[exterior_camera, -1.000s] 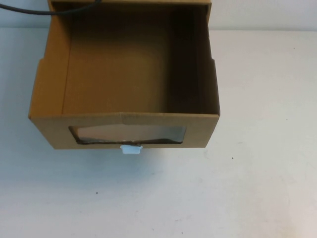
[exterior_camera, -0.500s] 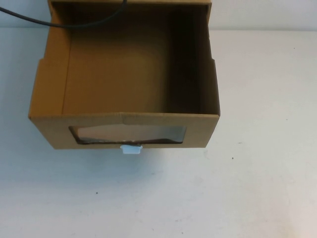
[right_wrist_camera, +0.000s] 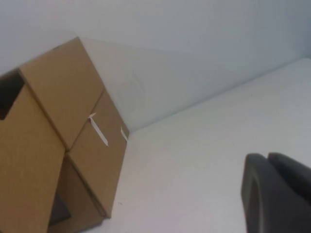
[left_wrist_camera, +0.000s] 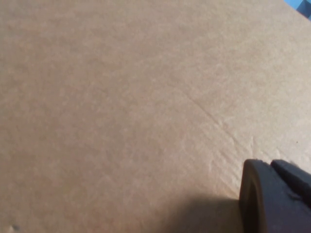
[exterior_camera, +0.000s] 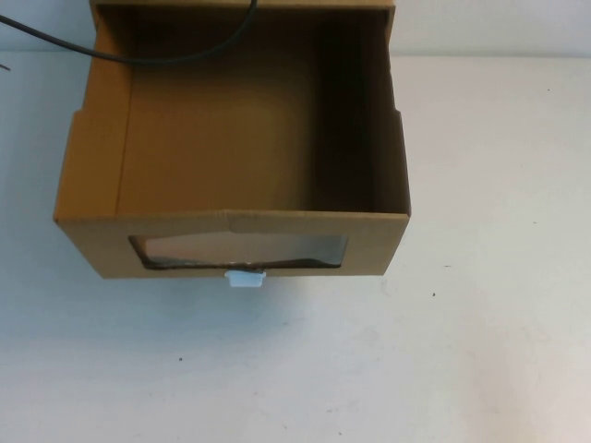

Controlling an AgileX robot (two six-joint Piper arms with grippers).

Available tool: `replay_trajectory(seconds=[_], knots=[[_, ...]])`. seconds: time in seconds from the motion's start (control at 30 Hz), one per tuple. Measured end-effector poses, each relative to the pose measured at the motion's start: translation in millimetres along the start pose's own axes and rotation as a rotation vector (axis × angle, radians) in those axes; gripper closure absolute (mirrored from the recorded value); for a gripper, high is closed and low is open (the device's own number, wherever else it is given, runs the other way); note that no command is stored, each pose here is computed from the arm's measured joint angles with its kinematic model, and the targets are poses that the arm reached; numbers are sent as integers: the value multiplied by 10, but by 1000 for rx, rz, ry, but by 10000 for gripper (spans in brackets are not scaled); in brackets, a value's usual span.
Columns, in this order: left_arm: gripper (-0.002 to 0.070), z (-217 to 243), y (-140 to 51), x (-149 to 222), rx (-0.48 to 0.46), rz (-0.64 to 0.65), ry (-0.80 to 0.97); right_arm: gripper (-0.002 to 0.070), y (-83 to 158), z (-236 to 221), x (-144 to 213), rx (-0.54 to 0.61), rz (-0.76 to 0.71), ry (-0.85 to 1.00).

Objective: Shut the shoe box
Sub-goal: Press the shoe box with left arm, then close the shoe box with your right arm

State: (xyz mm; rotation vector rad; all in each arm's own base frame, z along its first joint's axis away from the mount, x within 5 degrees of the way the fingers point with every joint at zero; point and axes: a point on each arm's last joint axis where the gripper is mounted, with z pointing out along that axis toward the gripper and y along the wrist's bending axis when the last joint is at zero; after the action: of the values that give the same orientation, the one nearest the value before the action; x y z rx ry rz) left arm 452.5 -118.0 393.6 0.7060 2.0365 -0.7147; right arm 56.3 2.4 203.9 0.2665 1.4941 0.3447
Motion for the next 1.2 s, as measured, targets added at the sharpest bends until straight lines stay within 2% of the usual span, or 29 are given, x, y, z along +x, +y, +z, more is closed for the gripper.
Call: replay_trajectory(seconds=[0.13,0.2,0.33,0.43,0.7,0.93,1.03,1.2], knots=[[677,-2,-2,-5,0,3,-4,689,0,0,-11,0,33,-12],[677,-2,-3,-6,1,3,-5,689,0,0,-11,0,103,-12],[677,-1,-3,-9,0,4,-7,689,69,-1,22,-23,186,126],[677,6,2,-5,0,3,-6,689,212,37,-124,-44,184,273],[677,6,2,-6,-1,3,-7,689,637,372,-708,-154,-37,651],[677,10,-4,-7,0,3,-7,688,843,906,-1038,-237,-124,808],[677,10,-4,-7,0,3,-7,687,971,1135,-1104,-310,-129,851],[677,10,-4,-7,0,3,-7,687,1347,1379,-1016,-454,-206,931]])
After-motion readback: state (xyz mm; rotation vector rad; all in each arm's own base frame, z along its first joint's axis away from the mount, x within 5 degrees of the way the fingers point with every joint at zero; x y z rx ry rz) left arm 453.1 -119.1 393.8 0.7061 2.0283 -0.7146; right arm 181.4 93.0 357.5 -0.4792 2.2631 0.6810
